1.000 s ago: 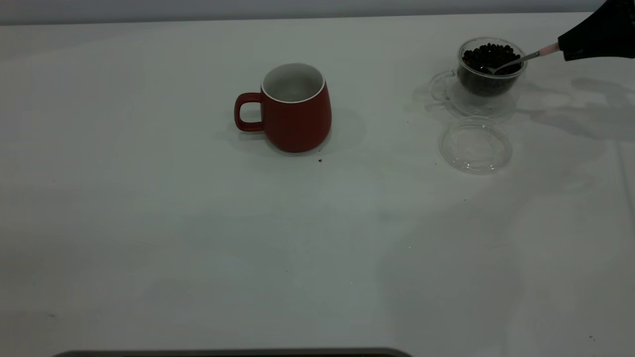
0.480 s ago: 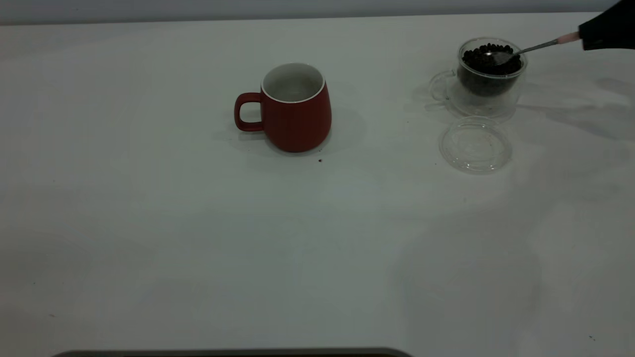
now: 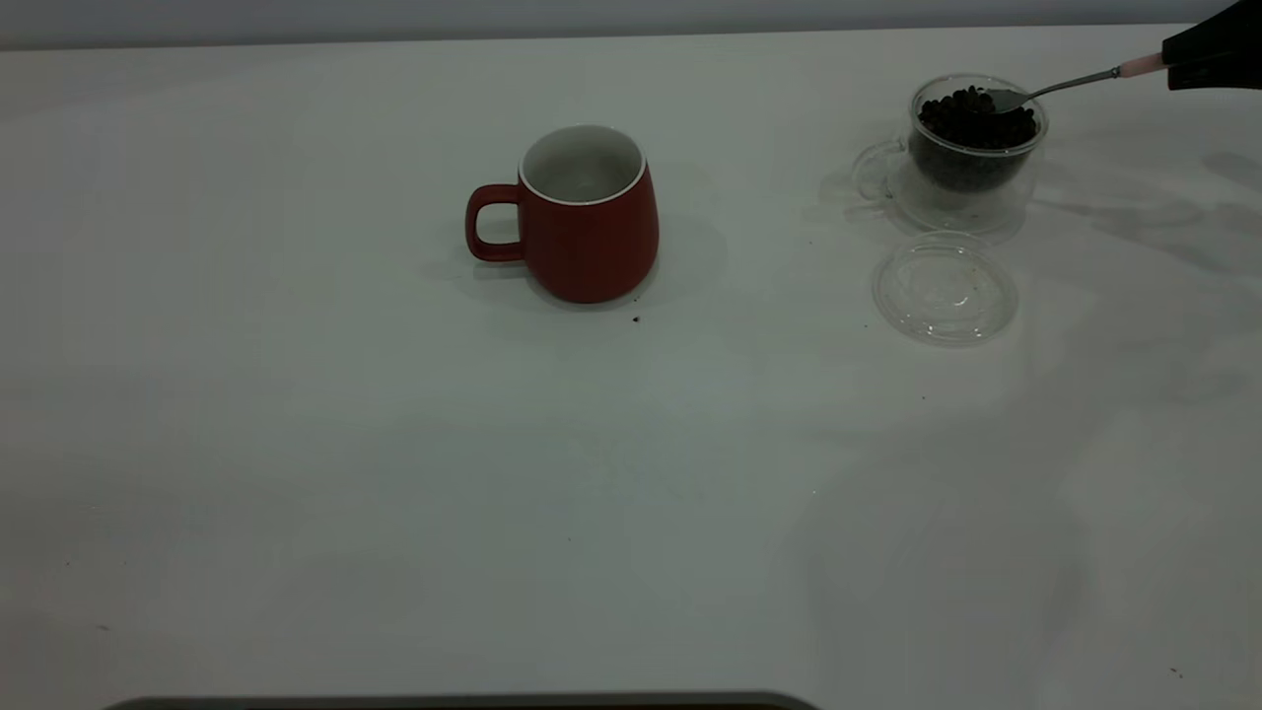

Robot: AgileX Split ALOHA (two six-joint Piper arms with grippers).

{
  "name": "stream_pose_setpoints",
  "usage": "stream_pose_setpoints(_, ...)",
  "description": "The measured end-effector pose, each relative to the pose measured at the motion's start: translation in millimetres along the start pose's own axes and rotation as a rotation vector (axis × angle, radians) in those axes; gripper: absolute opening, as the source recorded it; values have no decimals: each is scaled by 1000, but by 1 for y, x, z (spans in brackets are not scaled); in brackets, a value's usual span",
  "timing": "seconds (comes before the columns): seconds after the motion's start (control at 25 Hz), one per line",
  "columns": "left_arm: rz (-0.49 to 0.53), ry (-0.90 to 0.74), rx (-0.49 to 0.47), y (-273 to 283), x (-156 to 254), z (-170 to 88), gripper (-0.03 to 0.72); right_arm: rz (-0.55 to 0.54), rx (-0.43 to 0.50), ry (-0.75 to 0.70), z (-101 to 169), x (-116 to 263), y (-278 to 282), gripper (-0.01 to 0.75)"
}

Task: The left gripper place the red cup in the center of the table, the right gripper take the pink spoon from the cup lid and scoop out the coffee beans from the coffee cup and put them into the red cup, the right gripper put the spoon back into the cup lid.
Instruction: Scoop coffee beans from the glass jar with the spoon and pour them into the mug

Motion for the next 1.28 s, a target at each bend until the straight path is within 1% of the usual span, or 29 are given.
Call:
stream_pose_setpoints(0.2, 0, 0, 0, 0, 0, 0, 505, -4, -8, -52, 1, 0, 0, 102)
stream_pose_setpoints(0.44, 0, 0, 0, 0, 0, 0, 505, -14, -70, -80, 13, 0, -9, 102)
stream_pose_setpoints(0.56, 0, 0, 0, 0, 0, 0, 505, -7, -100, -85, 22, 3, -20, 102)
stream_pose_setpoints(0.88, 0, 0, 0, 0, 0, 0, 505, 52, -123, -62, 47, 20, -53, 102)
stream_pose_setpoints(1.28, 0, 0, 0, 0, 0, 0, 505, 117, -137, 32, 93, 49, -79, 102)
Point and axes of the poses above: a point on each arm's last joint axis where the gripper is mounted, y pointing back along that axis away from the gripper, z along the wrist's bending axis when the last joint is at zero, x = y × z, the point moved 1 cm from there along -y, pointing out along that axis toward the gripper, and after that the axes turned 13 degrees about -y, right-handed, at the moved point
